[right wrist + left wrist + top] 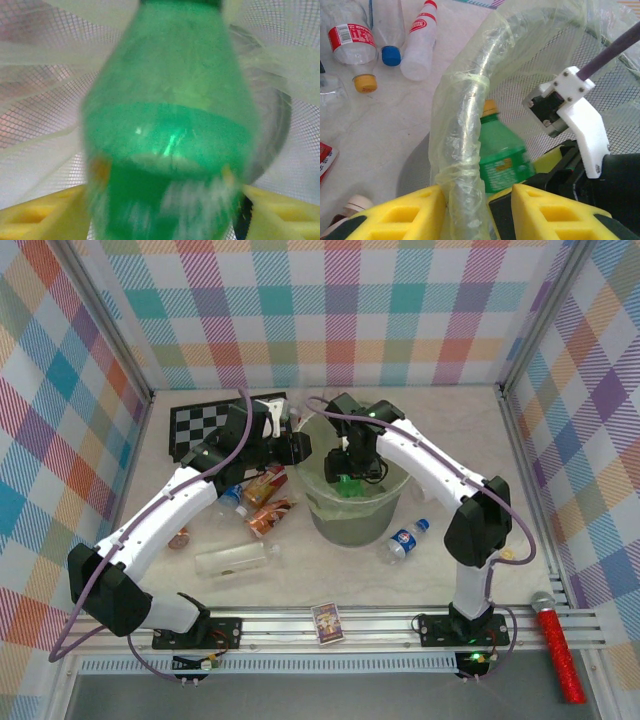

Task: Put the plastic bottles in the bin

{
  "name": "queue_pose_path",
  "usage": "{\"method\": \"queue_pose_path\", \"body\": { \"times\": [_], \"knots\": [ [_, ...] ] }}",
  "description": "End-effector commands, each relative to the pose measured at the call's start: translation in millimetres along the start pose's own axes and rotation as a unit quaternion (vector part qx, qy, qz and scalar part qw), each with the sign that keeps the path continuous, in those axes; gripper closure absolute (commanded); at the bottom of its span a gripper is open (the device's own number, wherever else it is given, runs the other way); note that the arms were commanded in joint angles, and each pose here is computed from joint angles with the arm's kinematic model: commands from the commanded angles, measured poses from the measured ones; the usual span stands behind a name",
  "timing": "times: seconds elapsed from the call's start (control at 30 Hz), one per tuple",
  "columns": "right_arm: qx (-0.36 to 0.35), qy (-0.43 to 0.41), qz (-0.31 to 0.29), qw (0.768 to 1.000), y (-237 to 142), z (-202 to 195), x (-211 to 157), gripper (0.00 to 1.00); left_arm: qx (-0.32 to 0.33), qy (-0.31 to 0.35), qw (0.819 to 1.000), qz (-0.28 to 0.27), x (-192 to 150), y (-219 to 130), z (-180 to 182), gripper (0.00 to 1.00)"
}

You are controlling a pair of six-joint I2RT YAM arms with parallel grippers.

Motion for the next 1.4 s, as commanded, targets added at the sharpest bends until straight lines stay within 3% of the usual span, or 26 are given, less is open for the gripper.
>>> {"method": "queue_pose_path", "body": {
  "times": [0.0,0.13,0.3,0.47,0.6,0.77,0.97,1.2,1.37],
  "knots": [
    [0.018,0.000,-0.029,0.999,-34,-1,-2,0.24,0.008,0.002,1.000,0.012,-6,6,0,0.62],
    [0.020,-0.009,-0.042,0.999,-53,-2,-5,0.17,0.009,0.001,1.000,0.014,-7,9,1,0.62],
    [0.030,-0.003,-0.095,0.995,-101,-12,-8,0.16,0.009,0.003,1.000,0.014,-7,9,1,0.62],
    [0.028,0.065,-0.171,0.983,-156,-56,-14,0.18,0.010,0.003,1.000,0.014,-7,11,1,0.62],
    [0.038,0.138,-0.205,0.968,-167,-102,-25,0.18,0.007,0.003,1.000,0.017,-8,11,1,0.62],
    [0.023,0.256,-0.206,0.944,-145,-174,-51,0.18,0.008,0.003,1.000,0.015,-8,9,2,0.62],
    [0.019,0.376,-0.186,0.908,-86,-243,-76,0.16,0.008,0.004,1.000,0.015,-9,9,3,0.62],
    [0.006,0.484,-0.164,0.859,-24,-274,-79,0.00,0.007,0.001,1.000,0.014,-9,9,2,0.62],
    [-0.025,0.520,-0.115,0.846,15,-293,-79,0.01,0.006,0.000,1.000,0.017,-9,11,3,0.62]
  ]
}}
Point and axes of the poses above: each hand's point on the last joint's axis, 136 mm out from that joint toward the fingers, its own y axis out along the fingers, its own z axis along the line the jaws close on, x = y × z, the point moved 6 cm from there along -y, back along the fingers, and after that the axes turned 15 degrees about -y, right-handed, at the moved point
